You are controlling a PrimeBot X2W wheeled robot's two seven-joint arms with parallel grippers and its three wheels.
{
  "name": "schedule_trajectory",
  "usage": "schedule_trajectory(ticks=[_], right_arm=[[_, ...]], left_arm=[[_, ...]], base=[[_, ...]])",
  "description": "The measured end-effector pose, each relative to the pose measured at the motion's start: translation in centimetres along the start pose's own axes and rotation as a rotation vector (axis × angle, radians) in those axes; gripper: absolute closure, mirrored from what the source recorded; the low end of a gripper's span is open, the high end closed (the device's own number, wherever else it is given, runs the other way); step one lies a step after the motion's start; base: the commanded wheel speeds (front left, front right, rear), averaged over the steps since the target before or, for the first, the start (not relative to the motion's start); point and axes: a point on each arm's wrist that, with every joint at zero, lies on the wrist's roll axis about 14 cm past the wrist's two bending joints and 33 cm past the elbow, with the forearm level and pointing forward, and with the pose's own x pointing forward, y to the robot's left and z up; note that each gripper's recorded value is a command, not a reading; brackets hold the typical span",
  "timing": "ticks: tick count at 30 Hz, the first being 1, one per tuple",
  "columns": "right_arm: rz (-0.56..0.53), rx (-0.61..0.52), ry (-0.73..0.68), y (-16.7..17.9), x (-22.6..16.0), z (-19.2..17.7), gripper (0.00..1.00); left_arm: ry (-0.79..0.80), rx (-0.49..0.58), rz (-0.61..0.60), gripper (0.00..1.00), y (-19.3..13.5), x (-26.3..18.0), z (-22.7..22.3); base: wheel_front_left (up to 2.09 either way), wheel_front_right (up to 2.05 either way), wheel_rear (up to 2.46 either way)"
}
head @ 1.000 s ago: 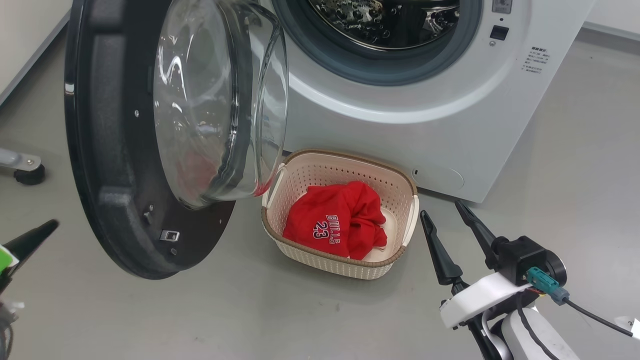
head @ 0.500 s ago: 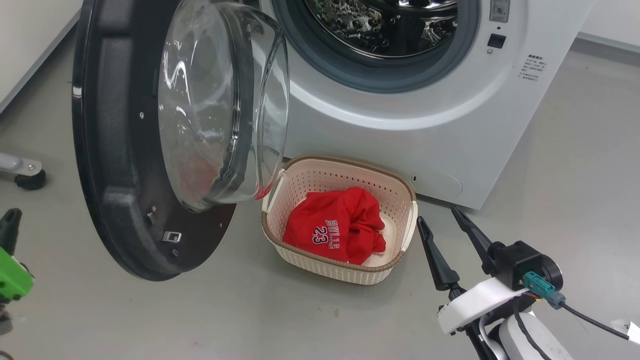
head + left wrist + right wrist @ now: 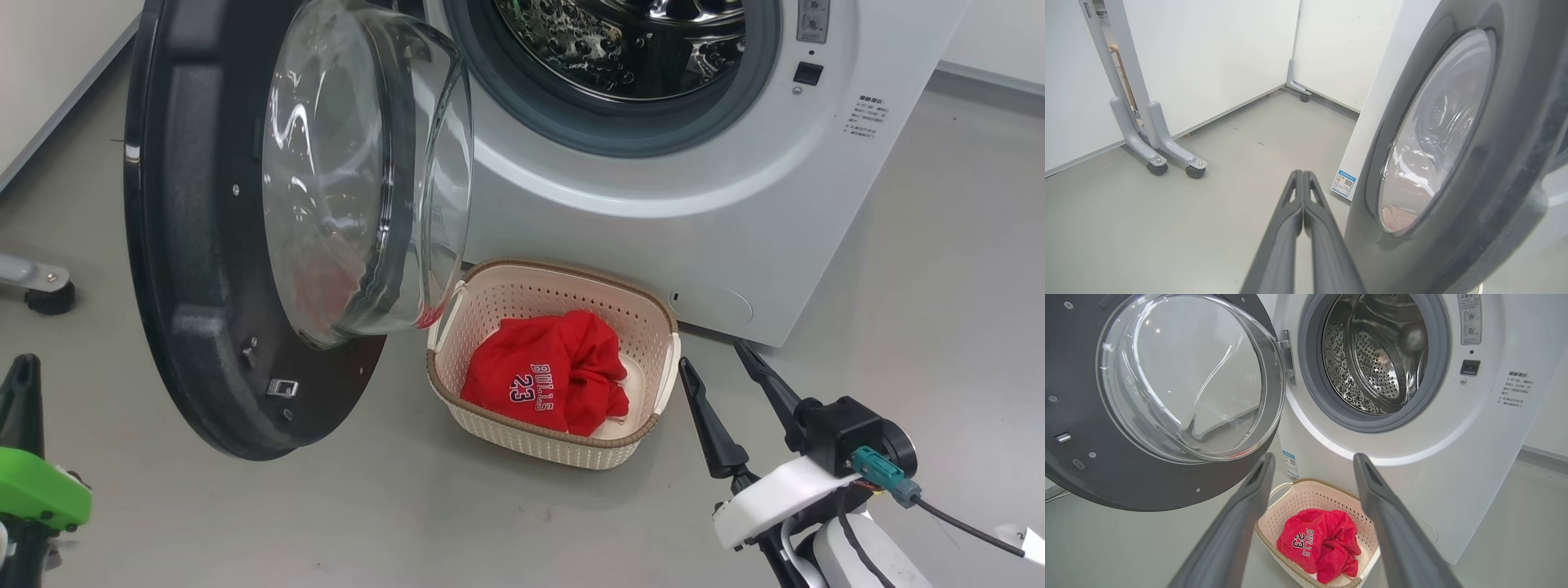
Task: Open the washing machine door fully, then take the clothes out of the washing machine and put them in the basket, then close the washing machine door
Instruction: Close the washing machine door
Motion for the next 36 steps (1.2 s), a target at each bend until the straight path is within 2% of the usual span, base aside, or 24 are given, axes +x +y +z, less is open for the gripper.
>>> schedule_trajectory(ticks=[4,9,10,11,12,13,14,36], right_arm=[[-0.001,0.002,0.002,0.0,-0.1,-0.1,0.0],[-0.007,0.008,0.011,-0.1,-0.3,-0.4,0.0],[-0.007,0.008,0.012,-0.1,-0.3,-0.5,0.0],[-0.008,0.009,0.012,-0.2,-0.3,-0.5,0.0],[-0.009,0.009,0.012,-0.2,-0.3,-0.5,0.0],[-0.009,0.01,0.012,-0.2,-0.3,-0.5,0.0],[-0.009,0.01,0.013,-0.2,-0.3,-0.5,0.0],[-0.014,0.012,0.01,-0.3,-0.3,-0.5,0.0]], left_arm=[[-0.074,-0.032,0.012,1.0,0.0,-0.2,0.4],[-0.081,-0.03,0.018,1.0,0.1,-0.6,-0.8],[-0.078,-0.014,0.019,0.7,0.1,-0.7,-1.1],[-0.077,0.006,0.02,0.53,0.2,-0.8,-1.4],[-0.08,0.015,0.022,0.33,0.2,-0.8,-1.5],[-0.086,0.021,0.024,0.03,0.3,-0.9,-1.6],[-0.092,0.027,0.025,0.0,0.3,-0.9,-1.6],[-0.147,0.043,0.023,0.0,0.6,-1.0,-2.5]], base=[[0.0,0.0,0.0],[0.0,0.0,0.0],[0.0,0.0,0.0],[0.0,0.0,0.0],[0.0,0.0,0.0],[0.0,0.0,0.0],[0.0,0.0,0.0],[0.0,0.0,0.0]])
